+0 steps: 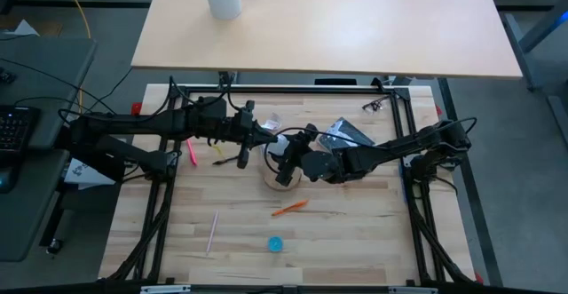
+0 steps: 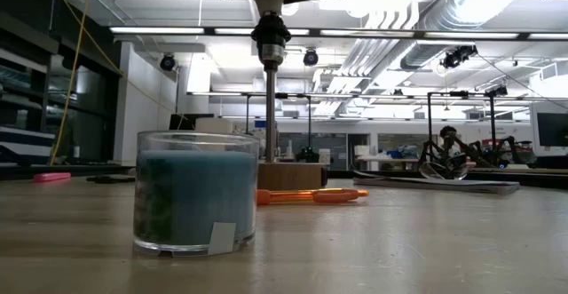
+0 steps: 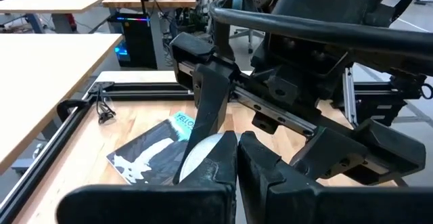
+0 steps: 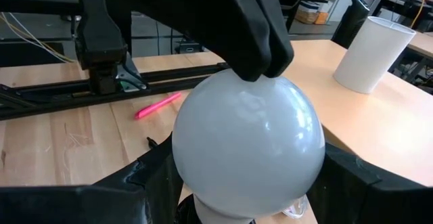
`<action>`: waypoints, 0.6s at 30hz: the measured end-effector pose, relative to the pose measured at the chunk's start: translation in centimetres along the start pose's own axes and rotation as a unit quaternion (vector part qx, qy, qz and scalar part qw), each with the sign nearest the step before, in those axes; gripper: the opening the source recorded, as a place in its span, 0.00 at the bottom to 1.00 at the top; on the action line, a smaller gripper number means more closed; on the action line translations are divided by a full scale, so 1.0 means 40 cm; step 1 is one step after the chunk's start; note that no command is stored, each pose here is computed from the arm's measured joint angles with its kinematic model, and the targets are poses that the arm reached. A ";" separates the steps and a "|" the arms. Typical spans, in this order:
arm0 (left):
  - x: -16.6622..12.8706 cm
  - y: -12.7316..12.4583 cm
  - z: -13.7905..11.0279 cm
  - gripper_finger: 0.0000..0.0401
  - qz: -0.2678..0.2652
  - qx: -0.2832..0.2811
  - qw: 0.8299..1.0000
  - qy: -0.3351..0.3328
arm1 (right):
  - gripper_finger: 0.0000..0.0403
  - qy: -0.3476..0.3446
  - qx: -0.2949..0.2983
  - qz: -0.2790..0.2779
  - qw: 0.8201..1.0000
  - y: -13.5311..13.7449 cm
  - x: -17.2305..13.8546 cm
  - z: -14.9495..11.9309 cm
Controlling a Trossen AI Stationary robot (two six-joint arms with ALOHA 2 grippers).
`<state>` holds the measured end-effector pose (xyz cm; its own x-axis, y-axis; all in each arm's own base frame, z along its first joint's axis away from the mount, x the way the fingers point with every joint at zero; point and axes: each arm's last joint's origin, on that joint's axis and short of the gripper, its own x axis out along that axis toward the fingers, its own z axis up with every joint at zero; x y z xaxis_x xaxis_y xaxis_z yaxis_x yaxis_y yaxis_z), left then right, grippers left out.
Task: Screw lightbulb
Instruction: Insert the light bulb into the lamp
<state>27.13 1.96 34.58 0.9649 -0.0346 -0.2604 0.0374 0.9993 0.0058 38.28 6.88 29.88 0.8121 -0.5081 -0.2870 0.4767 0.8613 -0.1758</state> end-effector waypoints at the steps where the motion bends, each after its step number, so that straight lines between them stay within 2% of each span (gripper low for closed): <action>1: 0.000 0.000 0.000 0.00 0.000 0.000 1.000 0.000 | 0.61 0.000 -0.001 0.000 1.000 0.000 0.000 0.000; 11: 0.001 0.000 -0.001 0.00 0.000 0.000 1.000 0.001 | 0.62 0.001 -0.004 0.012 1.000 0.001 0.000 0.000; 18: 0.004 -0.001 -0.001 0.00 -0.004 -0.001 1.000 0.002 | 0.76 0.000 -0.002 0.024 1.000 0.002 0.000 0.002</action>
<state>27.26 1.91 34.48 0.9636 -0.0417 -0.2642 0.0440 0.9990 0.0024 38.34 6.96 29.93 0.8341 -0.4659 -0.2952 0.4357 0.8848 -0.1654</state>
